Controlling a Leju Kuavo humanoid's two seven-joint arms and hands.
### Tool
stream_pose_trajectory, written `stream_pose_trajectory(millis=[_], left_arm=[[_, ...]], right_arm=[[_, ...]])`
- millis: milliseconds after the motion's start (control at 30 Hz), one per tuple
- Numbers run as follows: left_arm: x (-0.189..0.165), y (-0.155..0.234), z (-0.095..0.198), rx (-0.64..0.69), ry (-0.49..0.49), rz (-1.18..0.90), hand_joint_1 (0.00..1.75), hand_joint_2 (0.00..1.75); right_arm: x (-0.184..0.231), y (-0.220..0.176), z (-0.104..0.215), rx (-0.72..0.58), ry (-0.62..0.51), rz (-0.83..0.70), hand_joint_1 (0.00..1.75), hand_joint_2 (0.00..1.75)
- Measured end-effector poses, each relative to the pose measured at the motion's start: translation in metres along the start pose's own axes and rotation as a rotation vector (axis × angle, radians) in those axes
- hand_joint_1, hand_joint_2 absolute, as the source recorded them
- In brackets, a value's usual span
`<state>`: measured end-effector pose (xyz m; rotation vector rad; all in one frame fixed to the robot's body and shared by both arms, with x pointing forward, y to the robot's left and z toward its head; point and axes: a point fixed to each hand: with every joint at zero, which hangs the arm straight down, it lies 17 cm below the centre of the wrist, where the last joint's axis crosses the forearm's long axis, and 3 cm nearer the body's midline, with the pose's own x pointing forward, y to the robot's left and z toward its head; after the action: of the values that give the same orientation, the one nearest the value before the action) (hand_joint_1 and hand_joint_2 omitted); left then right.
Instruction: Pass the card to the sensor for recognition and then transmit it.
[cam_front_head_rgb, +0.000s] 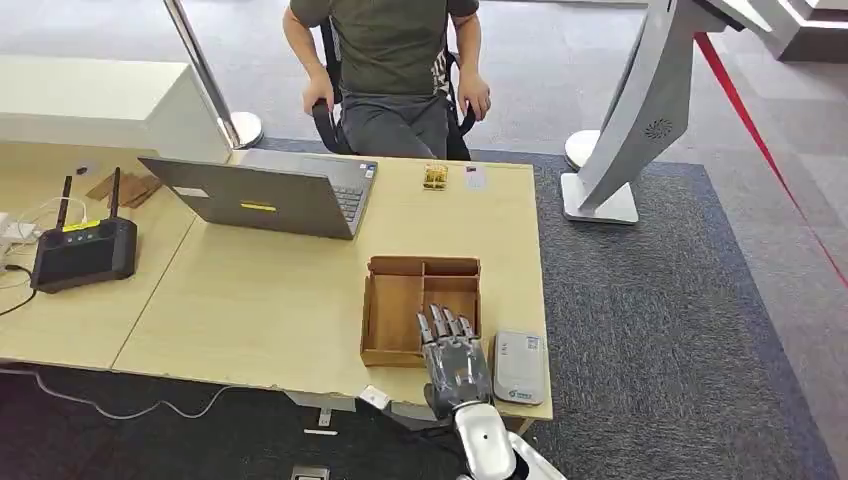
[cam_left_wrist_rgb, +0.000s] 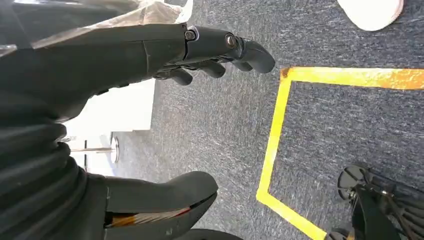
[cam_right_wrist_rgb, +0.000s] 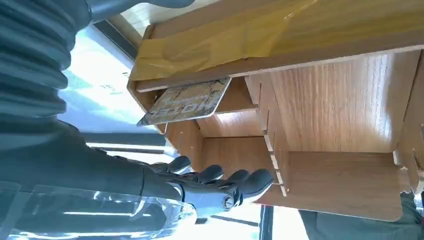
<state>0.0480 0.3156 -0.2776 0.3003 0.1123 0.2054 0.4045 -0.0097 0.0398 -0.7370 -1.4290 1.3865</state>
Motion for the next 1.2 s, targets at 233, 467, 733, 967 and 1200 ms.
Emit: stream_pose_trajectory(millis=[233,467,733,967,1200], left_arm=[[0.0,-0.001,0.0,-0.003,-0.004,-0.006,0.0,1.75],[0.001,-0.002,0.0,-0.009,-0.008,-0.01,0.0,1.75],[0.002,-0.003,0.0,-0.012,-0.018,-0.023,0.0,1.75],[0.003,-0.003,0.001,-0.015,-0.022,-0.031,0.0,1.75],[0.003,-0.004,0.001,-0.02,-0.024,-0.037,0.0,1.75]], right_arm=[[-0.001,-0.013,-0.003,-0.04,-0.006,-0.078,0.0,1.75],[-0.019,-0.022,-0.005,-0.069,0.047,-0.078,0.0,1.75],[-0.037,-0.025,-0.006,-0.084,0.09,-0.081,0.0,1.75],[-0.043,-0.026,-0.006,-0.085,0.104,-0.083,0.0,1.75],[-0.046,-0.024,-0.005,-0.08,0.108,-0.079,0.0,1.75]])
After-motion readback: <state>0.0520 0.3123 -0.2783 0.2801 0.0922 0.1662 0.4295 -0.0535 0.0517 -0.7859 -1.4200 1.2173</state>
